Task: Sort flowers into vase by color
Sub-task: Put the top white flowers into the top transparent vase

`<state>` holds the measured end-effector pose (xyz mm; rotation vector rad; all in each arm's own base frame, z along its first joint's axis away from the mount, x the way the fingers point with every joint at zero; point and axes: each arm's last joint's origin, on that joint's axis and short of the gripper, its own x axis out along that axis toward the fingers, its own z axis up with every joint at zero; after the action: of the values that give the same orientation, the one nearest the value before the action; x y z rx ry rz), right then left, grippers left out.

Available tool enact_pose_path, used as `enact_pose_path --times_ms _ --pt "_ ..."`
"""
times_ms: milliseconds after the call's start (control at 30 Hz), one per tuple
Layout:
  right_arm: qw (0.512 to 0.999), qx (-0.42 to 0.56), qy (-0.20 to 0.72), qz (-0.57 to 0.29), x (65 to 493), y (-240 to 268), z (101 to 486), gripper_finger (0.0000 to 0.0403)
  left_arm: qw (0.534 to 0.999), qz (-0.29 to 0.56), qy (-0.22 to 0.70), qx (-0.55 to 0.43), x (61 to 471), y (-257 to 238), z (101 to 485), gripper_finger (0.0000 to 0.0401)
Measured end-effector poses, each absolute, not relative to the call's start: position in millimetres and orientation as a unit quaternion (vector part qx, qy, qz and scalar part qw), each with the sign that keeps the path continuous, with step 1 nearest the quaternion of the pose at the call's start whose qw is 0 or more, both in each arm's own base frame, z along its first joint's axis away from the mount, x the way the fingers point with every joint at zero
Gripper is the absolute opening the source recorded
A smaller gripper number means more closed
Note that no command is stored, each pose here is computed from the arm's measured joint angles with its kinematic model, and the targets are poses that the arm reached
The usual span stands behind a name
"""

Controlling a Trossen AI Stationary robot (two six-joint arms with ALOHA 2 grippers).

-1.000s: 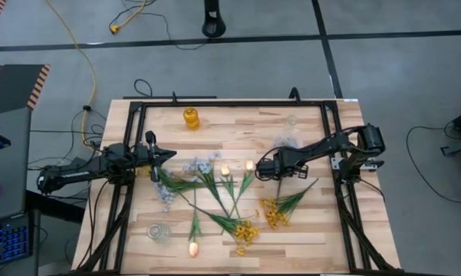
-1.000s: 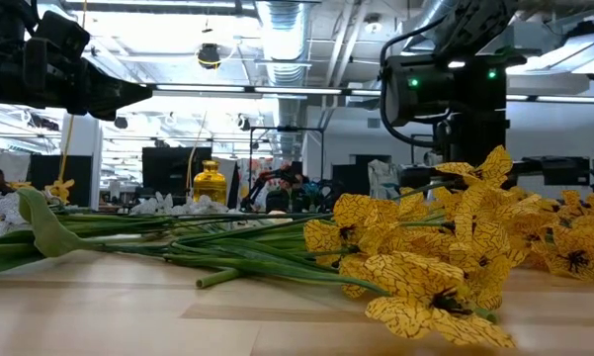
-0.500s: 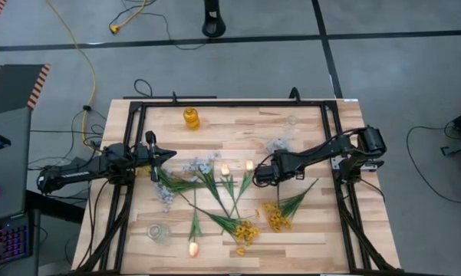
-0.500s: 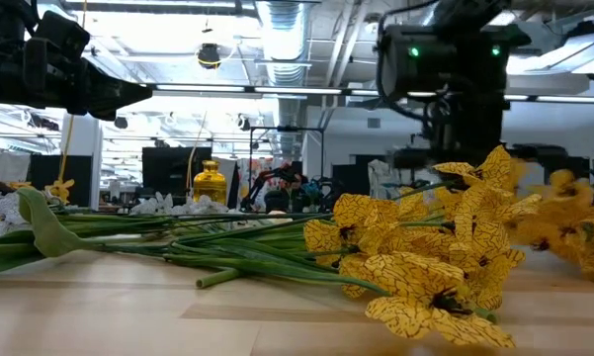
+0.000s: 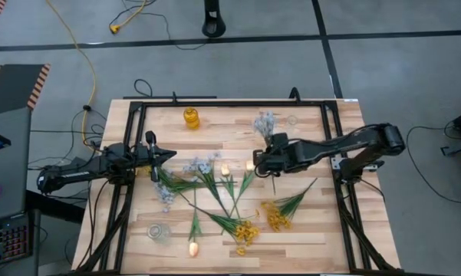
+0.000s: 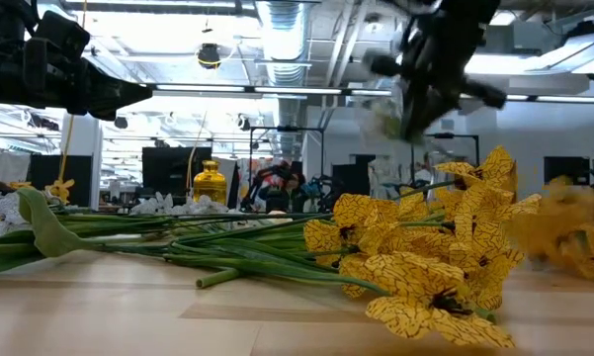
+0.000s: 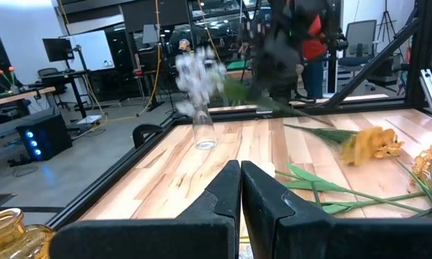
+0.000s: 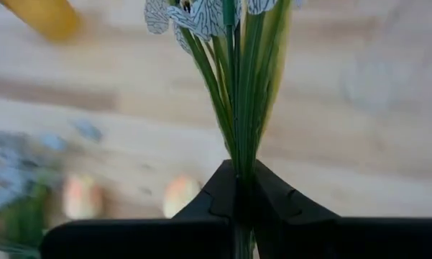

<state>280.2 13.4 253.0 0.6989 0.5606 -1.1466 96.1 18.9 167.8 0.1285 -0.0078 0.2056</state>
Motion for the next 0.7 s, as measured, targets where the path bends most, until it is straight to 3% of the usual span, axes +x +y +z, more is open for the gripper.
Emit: enact_pose_path --times_ms 233,433,700 --pt "0.796 0.21 0.163 -0.544 250 0 301 0.0051 0.993 0.103 -0.004 0.064 96 19 168 0.0" --pt "0.798 0.123 0.12 -0.578 233 -17 328 0.0051 0.993 0.103 -0.004 0.064 96 19 168 0.0" --pt "0.781 0.051 0.141 -0.606 231 -49 340 0.0051 0.993 0.103 -0.004 0.064 96 19 168 0.0"
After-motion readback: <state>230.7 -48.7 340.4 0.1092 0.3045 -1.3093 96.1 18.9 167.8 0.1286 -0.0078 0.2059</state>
